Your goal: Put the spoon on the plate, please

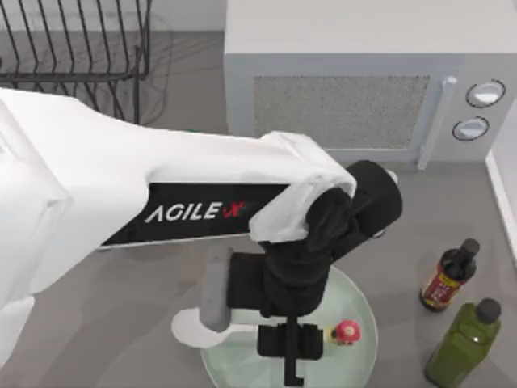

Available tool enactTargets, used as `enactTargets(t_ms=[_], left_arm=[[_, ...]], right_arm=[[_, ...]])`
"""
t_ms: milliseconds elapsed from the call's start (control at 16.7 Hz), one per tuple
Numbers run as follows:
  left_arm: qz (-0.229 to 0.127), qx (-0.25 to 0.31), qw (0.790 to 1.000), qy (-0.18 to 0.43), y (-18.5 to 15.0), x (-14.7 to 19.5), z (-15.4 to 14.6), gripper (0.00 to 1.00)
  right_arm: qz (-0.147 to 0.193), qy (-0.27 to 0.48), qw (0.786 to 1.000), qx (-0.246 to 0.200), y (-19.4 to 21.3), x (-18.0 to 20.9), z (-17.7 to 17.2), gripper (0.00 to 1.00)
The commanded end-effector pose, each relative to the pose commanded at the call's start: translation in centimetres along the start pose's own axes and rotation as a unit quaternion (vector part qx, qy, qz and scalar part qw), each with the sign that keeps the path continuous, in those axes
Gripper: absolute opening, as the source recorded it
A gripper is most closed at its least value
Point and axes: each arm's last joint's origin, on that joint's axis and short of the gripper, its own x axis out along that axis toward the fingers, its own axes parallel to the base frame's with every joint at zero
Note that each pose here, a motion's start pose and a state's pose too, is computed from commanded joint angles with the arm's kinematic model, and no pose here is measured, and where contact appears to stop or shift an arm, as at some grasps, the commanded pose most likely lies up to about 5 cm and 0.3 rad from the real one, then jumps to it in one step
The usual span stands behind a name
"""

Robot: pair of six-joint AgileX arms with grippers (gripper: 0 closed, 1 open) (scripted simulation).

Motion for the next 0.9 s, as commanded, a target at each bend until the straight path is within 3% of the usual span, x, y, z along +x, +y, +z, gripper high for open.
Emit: enactTargets(t_ms=[540,900], left_arm=[[0.0,0.0,1.0,0.0,0.0,0.0,0.0,0.98],[0.0,0.0,1.0,0.0,0.0,0.0,0.0,1.0]], right_arm=[[0.0,0.0,1.0,0.0,0.0,0.0,0.0,1.0],[0.0,0.0,1.0,0.0,0.0,0.0,0.0,1.0]])
